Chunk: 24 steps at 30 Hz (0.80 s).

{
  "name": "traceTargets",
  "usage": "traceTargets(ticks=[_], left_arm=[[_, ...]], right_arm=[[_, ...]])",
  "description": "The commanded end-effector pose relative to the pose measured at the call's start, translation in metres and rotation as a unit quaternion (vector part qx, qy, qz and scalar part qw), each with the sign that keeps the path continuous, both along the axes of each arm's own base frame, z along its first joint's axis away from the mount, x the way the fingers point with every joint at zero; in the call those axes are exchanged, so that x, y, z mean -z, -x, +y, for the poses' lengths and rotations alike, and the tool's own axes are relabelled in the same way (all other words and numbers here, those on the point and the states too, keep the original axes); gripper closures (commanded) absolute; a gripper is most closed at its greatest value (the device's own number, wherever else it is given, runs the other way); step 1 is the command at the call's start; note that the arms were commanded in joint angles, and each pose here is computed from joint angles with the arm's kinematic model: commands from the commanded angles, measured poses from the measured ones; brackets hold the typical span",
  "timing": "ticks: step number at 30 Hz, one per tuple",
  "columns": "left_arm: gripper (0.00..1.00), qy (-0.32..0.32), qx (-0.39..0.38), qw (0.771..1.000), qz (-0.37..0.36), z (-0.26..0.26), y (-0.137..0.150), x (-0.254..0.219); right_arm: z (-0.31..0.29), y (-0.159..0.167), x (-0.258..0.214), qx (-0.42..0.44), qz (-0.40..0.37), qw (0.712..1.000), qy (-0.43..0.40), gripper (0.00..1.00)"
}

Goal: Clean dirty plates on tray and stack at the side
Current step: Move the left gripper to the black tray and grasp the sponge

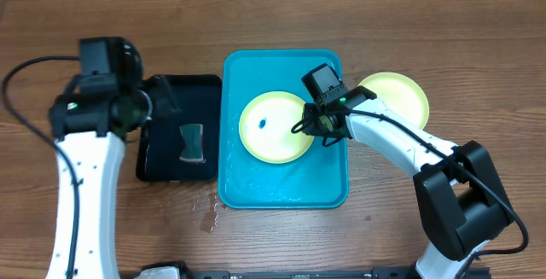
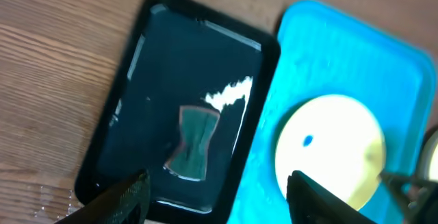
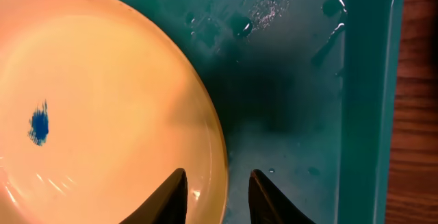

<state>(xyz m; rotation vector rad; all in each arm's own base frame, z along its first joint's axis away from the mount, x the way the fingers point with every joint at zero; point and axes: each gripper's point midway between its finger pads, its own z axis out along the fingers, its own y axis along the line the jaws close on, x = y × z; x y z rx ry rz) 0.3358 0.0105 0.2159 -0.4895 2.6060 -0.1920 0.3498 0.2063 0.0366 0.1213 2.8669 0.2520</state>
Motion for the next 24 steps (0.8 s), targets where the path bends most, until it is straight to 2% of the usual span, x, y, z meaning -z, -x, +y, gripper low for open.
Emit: traceTargets(ticks=[1,3,7,12,24], left_arm=[[0.35,-0.031,0.037,0.996,0.071,-0.006,0.004,0.048],[0.39,-0.037,0.042,0.993,0.1,-0.008,0.004,0.068],[0.55,-0.033,0.047,0.987,0.15,-0.012,-0.001,0.105],[0.57,-0.013,0.05,0.978,0.202,-0.018,0.001,0.139],[0.54,0.002,0.06,0.978,0.202,-0.027,0.006,0.133]], right_arm=[[0.001,0.001,0.004,-0.002,0.003,1.0,0.001,0.68],[0.001,0.001,0.004,-0.002,0.003,1.0,0.0,0.68],[0.004,0.001,0.004,-0.004,0.005,1.0,-0.006,0.68],[0.006,0.001,0.004,-0.005,0.005,1.0,-0.011,0.68],[0.006,0.001,0.004,-0.005,0.004,1.0,-0.011,0.65]])
